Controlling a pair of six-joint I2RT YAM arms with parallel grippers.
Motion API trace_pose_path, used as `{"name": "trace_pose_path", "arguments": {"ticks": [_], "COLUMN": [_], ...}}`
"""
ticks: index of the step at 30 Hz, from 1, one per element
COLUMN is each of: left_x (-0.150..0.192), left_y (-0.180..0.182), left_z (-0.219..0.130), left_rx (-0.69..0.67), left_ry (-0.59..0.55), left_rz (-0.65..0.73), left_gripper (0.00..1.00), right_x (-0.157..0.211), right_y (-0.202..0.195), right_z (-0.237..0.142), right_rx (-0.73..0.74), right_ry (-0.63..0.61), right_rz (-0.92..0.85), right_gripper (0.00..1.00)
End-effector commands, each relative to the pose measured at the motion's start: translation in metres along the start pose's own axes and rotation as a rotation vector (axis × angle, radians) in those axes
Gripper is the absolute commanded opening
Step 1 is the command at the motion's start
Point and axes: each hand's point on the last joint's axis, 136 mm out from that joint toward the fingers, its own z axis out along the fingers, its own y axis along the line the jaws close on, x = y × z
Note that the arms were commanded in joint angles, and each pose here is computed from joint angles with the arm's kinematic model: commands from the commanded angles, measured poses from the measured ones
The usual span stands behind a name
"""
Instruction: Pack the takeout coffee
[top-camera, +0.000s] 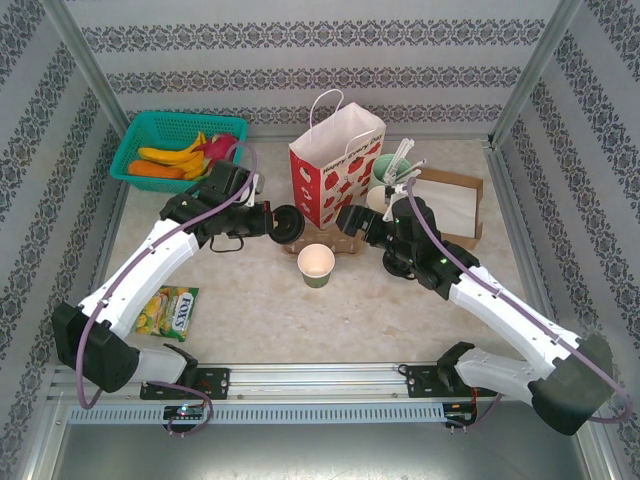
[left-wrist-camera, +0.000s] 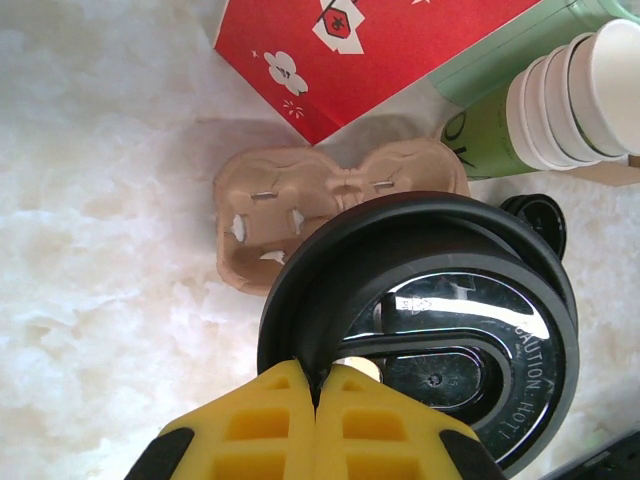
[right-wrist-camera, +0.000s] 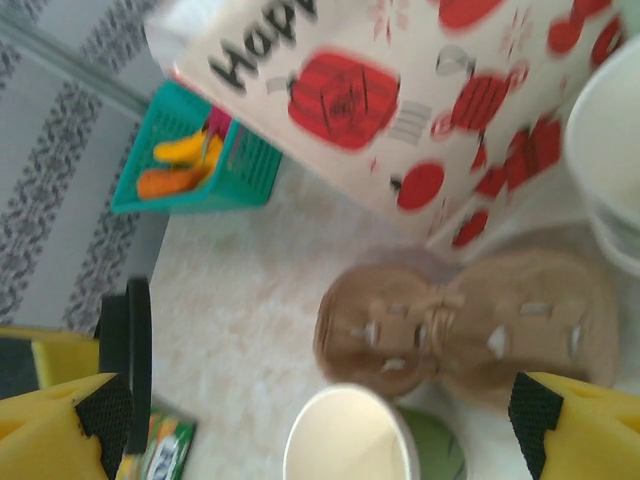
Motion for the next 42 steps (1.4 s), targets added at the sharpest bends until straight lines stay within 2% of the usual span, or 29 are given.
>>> {"name": "trace_pose_path", "arguments": {"ticks": [1, 6, 10, 13, 22, 42], "left_x": [0.000, 0.019, 0.028, 0.037, 0.051, 0.063], "left_y": [-0.018, -0.022, -0.023, -0.024, -0.025, -0.026], "left_z": [0.001, 0.018, 0.029, 0.042, 0.059, 0.074], "left_rx": [0.079, 0.081, 0.049, 0.055, 0.022, -0.009], "left_ry": [-0.021, 0.047, 0.067, 0.078, 0.116, 0.175], "left_rz": [-0.033, -0.026, -0.014, -0.056, -0.042, -0.030], "left_gripper": [0.00, 0.00, 0.00, 0.00, 0.00, 0.00], "right_x": [0.023, 0.038, 0.050, 0.054, 0.067, 0.085], "right_y": [0.014, 0.000, -0.005, 0.002, -0.028, -0.015], "right_z": [0.001, 0.012, 0.023, 0.030, 0.042, 0.058], "right_rx": [-0.087, -0.087, -0.079, -0.154, -0.121, -0.191], "right_ry": [0.137, 0.157, 0.224, 0.240, 0.290, 0.394], "right_rz": [0.068, 0.145, 0.147, 0.154, 0.241, 0.220], "right_gripper": [0.98, 0.98, 0.98, 0.98, 0.98, 0.98]}}
